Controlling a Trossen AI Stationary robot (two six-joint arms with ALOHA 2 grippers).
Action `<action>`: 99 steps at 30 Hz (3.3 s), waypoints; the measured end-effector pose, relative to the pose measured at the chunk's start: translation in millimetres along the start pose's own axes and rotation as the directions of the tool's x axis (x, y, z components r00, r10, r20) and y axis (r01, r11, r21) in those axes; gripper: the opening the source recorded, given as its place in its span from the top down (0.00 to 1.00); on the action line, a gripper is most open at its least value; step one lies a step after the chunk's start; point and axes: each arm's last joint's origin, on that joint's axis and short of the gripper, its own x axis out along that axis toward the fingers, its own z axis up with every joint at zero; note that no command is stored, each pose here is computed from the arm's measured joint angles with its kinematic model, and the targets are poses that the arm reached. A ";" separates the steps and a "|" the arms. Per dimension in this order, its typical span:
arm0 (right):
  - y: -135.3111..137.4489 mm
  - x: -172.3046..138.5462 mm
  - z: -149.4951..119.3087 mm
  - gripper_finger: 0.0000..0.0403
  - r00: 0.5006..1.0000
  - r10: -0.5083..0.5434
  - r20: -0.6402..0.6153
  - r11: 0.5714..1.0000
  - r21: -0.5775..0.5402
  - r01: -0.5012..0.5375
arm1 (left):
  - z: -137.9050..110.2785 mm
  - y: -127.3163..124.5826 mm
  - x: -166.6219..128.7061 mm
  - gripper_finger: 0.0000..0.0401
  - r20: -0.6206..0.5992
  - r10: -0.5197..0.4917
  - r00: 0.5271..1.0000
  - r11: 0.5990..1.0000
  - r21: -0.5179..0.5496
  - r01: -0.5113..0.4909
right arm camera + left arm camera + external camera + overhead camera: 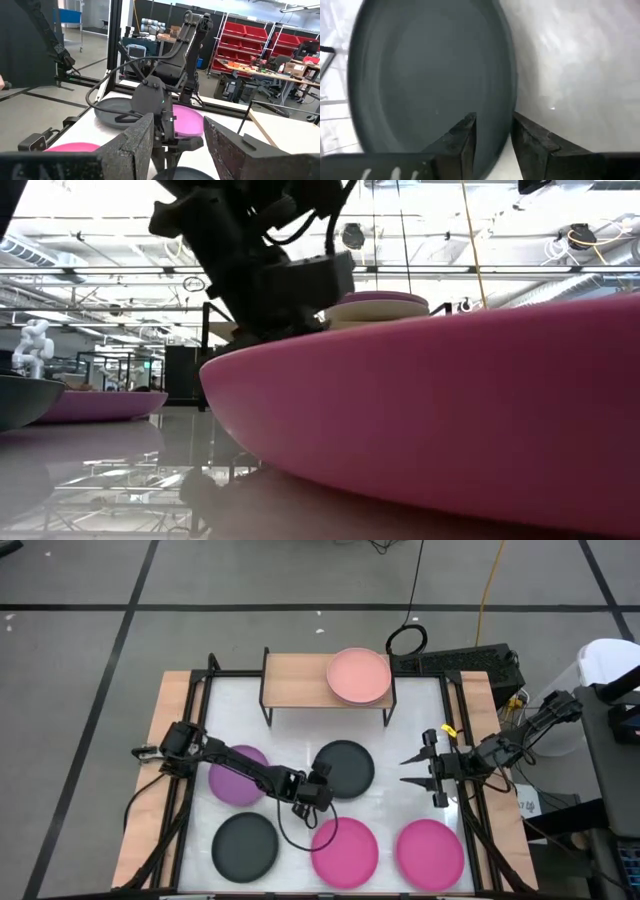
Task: Place and stack plates onto a shelf
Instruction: Stack the top black plate on top of the orange plate on the shelf
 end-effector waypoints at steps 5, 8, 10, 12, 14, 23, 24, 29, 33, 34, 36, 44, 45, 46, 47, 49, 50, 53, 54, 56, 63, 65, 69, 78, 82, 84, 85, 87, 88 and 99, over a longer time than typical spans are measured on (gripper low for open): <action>0.0 0.1 0.4 0.61 1.000 -0.001 0.004 1.000 0.002 0.001 | 0.7 6.1 -3.5 0.92 -0.004 0.067 0.998 0.998 0.006 -0.067; -0.1 0.0 0.6 0.61 1.000 0.000 0.005 1.000 0.003 0.000 | 4.4 9.8 -11.9 0.97 0.015 0.102 0.995 0.995 -0.005 -0.102; 0.0 0.1 0.5 0.61 1.000 0.000 0.005 1.000 0.002 0.000 | 5.6 10.6 -23.1 0.97 0.006 0.141 0.990 0.990 0.001 -0.141; 0.0 0.2 0.8 0.61 1.000 -0.001 0.008 1.000 0.004 0.001 | 12.1 14.2 -41.1 0.97 0.054 0.185 0.981 0.983 0.003 -0.186; 0.3 0.7 0.7 0.61 1.000 0.000 0.008 1.000 0.004 0.000 | 15.9 19.3 -62.0 0.97 0.087 0.234 0.968 0.972 0.001 -0.235; 0.5 1.0 0.5 0.61 1.000 0.002 0.006 1.000 0.003 -0.002 | 6.7 91.3 -140.4 0.97 0.236 0.451 0.861 0.881 0.034 -0.471; 0.5 1.0 0.7 0.61 1.000 0.002 0.008 1.000 0.004 -0.002 | 3.8 105.4 -145.4 0.97 0.266 0.449 0.853 0.883 0.017 -0.470; 0.9 1.6 0.6 0.61 1.000 0.003 0.008 1.000 0.003 -0.003 | -21.5 171.5 -147.1 0.97 0.219 0.423 0.879 0.901 0.001 -0.434; 0.9 1.7 0.2 0.61 1.000 0.002 0.004 1.000 0.002 -0.002 | -36.1 217.0 -145.3 0.97 0.182 0.361 0.915 0.931 -0.021 -0.364; 0.9 1.7 0.2 0.61 1.000 0.003 0.004 1.000 0.002 -0.003 | -37.8 225.4 -143.1 0.97 0.173 0.339 0.925 0.940 -0.020 -0.341; 0.9 1.7 0.1 0.61 1.000 0.003 0.003 1.000 0.001 -0.003 | -38.8 239.6 -134.3 0.97 0.132 0.304 0.943 0.952 -0.006 -0.306; 0.9 1.8 0.1 0.61 1.000 0.002 0.003 1.000 0.002 -0.002 | -39.9 265.9 -72.3 0.97 -0.058 0.060 0.997 0.998 0.037 -0.058; 0.9 1.8 0.0 0.61 1.000 0.002 0.003 1.000 0.001 -0.002 | -42.8 269.2 -68.3 0.97 -0.079 0.043 0.996 0.999 0.034 -0.040; 1.0 1.8 0.0 0.61 1.000 0.002 0.003 1.000 0.001 -0.002 | -45.5 272.9 -64.5 0.97 -0.097 0.039 0.995 0.999 0.024 -0.037; 0.9 1.8 0.0 0.61 1.000 0.002 0.003 1.000 0.001 -0.002 | -47.2 276.4 -61.8 0.97 -0.105 0.044 0.994 0.999 0.014 -0.043; 1.0 1.8 0.0 0.61 1.000 0.002 0.003 1.000 0.001 -0.002 | -51.7 280.9 -59.2 0.97 -0.117 0.049 0.992 0.999 0.002 -0.049; 0.9 1.8 0.0 0.61 1.000 0.002 0.003 1.000 0.001 -0.002 | -53.3 282.3 -59.1 0.97 -0.120 0.051 0.991 0.999 -0.004 -0.052; 1.0 1.8 0.0 0.61 1.000 0.002 0.003 1.000 0.001 -0.002 | -55.1 283.2 -59.6 0.97 -0.122 0.048 0.991 0.998 -0.021 -0.051; 0.9 1.8 0.0 0.61 1.000 0.002 0.003 1.000 0.001 -0.002 | -55.2 282.8 -59.6 0.97 -0.125 0.045 0.991 0.999 -0.026 -0.048; 0.9 1.8 0.0 0.61 1.000 0.002 0.003 1.000 0.001 -0.002 | -53.5 280.5 -60.1 0.97 -0.127 0.036 0.991 0.999 -0.023 -0.040; 0.9 1.8 0.0 0.61 1.000 0.002 0.003 1.000 0.001 -0.002 | -49.2 277.0 -60.7 0.97 -0.118 0.029 0.993 0.999 -0.016 -0.031; 1.0 1.8 0.0 0.61 1.000 0.002 0.003 1.000 0.001 -0.002 | -49.0 276.8 -60.6 0.97 -0.116 0.028 0.993 0.999 -0.026 -0.031; 1.0 1.8 0.0 0.61 1.000 0.002 0.003 1.000 0.001 -0.002 | -48.9 276.8 -60.6 0.97 -0.115 0.028 0.993 0.999 -0.035 -0.032; 0.9 1.8 0.0 0.61 1.000 0.002 0.003 1.000 0.001 -0.002 | -47.4 275.7 -60.3 0.97 -0.112 0.028 0.993 0.998 -0.061 -0.035; 0.9 1.8 0.0 0.61 1.000 0.002 0.002 1.000 0.001 -0.002 | -46.9 275.3 -60.3 0.97 -0.111 0.027 0.993 0.998 -0.060 -0.034; 0.9 1.8 0.0 0.61 1.000 0.002 0.002 1.000 0.001 -0.002 | -46.8 275.3 -60.2 0.97 -0.111 0.028 0.993 0.998 -0.060 -0.035; 0.9 1.8 0.0 0.61 1.000 0.002 0.002 1.000 0.001 -0.002 | -46.7 275.4 -60.2 0.97 -0.109 0.030 0.994 0.998 -0.060 -0.036; 1.0 1.8 0.0 0.61 1.000 0.002 0.003 1.000 0.001 -0.002 | -46.5 275.6 -59.8 0.97 -0.107 0.031 0.994 0.997 -0.060 -0.038; 1.0 1.8 0.0 0.61 1.000 0.002 0.002 1.000 0.001 -0.002 | -46.5 275.6 -59.8 0.97 -0.107 0.031 0.994 0.997 -0.060 -0.038; 0.9 1.8 0.0 0.61 1.000 0.002 0.002 1.000 0.001 -0.002 | -40.1 270.5 -60.3 0.97 -0.098 0.027 0.995 0.998 -0.048 -0.032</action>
